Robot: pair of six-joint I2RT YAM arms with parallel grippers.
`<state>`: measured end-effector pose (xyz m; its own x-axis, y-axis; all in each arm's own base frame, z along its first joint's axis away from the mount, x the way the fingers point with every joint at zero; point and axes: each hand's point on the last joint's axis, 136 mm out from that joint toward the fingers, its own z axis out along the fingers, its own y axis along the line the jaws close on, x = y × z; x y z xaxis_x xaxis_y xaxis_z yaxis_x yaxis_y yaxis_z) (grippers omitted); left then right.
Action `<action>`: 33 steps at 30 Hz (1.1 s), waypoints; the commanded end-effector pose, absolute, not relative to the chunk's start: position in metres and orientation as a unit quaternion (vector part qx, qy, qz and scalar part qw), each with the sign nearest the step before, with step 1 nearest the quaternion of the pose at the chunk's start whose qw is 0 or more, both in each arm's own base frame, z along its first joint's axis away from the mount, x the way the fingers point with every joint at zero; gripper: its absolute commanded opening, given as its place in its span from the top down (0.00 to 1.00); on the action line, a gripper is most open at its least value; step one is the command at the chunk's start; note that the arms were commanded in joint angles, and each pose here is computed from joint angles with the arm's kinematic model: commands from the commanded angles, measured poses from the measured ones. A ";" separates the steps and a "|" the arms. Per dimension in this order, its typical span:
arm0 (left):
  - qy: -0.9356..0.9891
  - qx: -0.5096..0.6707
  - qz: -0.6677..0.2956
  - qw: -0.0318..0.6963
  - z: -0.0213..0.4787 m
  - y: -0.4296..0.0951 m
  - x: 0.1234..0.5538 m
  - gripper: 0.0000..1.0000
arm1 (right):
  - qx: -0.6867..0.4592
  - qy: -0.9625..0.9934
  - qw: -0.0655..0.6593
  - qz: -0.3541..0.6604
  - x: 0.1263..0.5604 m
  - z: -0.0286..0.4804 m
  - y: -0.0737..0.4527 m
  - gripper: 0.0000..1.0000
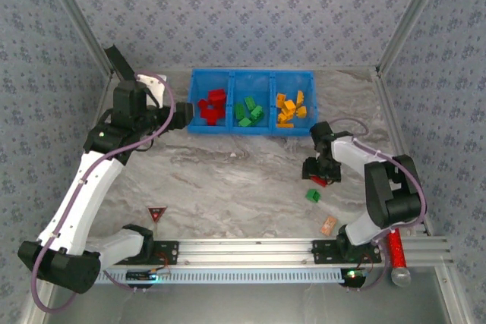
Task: Sort the legos into containers by color
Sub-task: Pick up the lego from the middle-right of the table, then place the lego in the container.
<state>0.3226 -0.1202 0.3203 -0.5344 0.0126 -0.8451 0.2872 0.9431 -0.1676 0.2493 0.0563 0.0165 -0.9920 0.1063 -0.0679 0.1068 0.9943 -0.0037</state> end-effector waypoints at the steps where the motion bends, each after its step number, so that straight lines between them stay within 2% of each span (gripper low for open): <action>1: 0.859 0.087 -0.142 0.485 0.325 -0.117 0.324 0.07 | 0.047 0.998 0.036 0.005 0.258 0.018 0.063 0.31; 7: 0.857 0.087 -0.140 0.488 0.326 -0.116 0.324 0.07 | 0.032 0.998 0.056 0.006 0.270 0.037 0.071 0.38; 13: 0.856 0.086 -0.135 0.492 0.329 -0.114 0.322 0.06 | -0.029 0.990 0.137 0.003 0.312 0.110 0.095 0.39; 17: 0.854 0.085 -0.130 0.497 0.331 -0.111 0.320 0.06 | -0.098 0.968 0.231 0.011 0.364 0.175 0.134 0.39; 21: 0.851 0.082 -0.119 0.505 0.336 -0.106 0.317 0.05 | -0.170 0.938 0.301 0.009 0.416 0.218 0.182 0.39; 27: 0.845 0.079 -0.112 0.517 0.343 -0.101 0.314 0.04 | -0.245 0.891 0.381 0.029 0.480 0.248 0.264 0.40; 33: 0.843 0.077 -0.108 0.522 0.345 -0.098 0.312 0.03 | -0.315 0.847 0.426 0.045 0.511 0.248 0.340 0.40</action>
